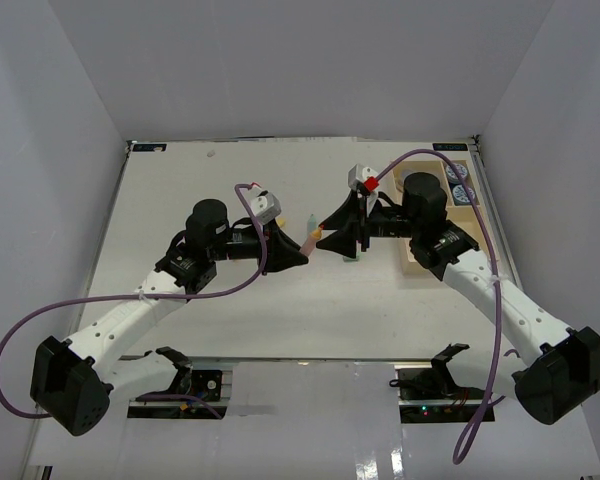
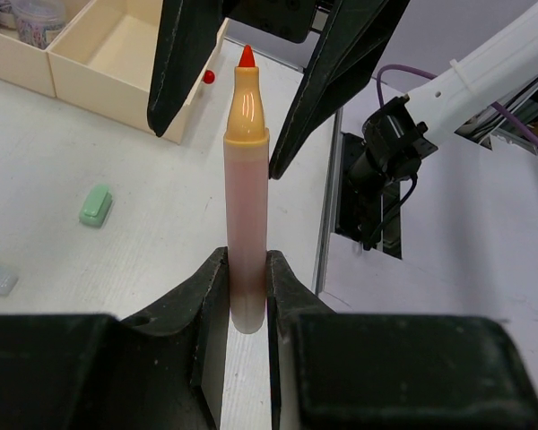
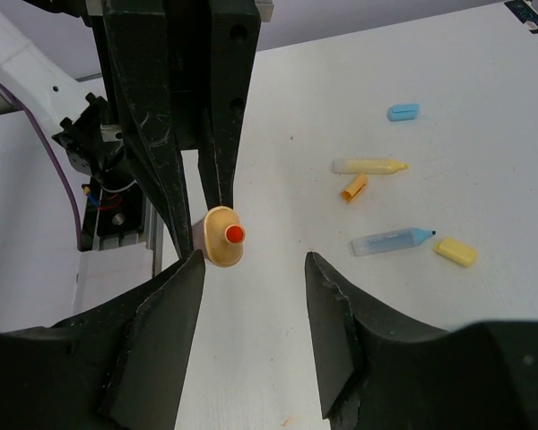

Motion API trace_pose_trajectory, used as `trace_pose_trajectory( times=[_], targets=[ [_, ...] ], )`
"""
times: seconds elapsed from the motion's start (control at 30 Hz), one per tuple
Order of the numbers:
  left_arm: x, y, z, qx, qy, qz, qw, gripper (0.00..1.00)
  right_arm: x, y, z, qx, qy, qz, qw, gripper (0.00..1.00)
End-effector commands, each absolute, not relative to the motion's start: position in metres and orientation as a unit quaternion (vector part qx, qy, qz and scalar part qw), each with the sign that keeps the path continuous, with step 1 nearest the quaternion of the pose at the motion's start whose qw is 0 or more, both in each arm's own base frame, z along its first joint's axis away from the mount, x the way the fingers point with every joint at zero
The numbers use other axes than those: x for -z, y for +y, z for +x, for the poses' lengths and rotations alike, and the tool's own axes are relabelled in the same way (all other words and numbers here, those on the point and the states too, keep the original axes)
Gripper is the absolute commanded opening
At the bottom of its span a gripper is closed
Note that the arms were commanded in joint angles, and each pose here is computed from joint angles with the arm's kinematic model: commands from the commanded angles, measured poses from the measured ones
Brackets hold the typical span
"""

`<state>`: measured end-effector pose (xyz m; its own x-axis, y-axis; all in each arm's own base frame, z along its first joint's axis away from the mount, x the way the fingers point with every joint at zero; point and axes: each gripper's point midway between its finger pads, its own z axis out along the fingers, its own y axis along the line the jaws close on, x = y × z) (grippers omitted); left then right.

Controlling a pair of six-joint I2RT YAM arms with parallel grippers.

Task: Sort the stationery into containers
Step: Pick up the pen from the center of the board.

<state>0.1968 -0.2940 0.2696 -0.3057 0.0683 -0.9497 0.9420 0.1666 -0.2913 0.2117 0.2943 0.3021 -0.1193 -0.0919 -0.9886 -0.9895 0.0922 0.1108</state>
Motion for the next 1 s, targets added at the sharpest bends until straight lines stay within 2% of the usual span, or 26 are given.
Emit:
trace_pose_trajectory(
  times=[0.0,0.97],
  targets=[
    [-0.278,-0.292,0.189,0.517,0.609,0.415,0.435,0.04,-0.330,0.296,0.208,-0.489,0.539,-0.486,0.483,0.55],
    [-0.271,-0.294,0.189,0.524,0.599,0.424,0.433,0.06,-0.335,0.305,0.191,-0.534,0.511,-0.506,0.444,0.47]
  ],
)
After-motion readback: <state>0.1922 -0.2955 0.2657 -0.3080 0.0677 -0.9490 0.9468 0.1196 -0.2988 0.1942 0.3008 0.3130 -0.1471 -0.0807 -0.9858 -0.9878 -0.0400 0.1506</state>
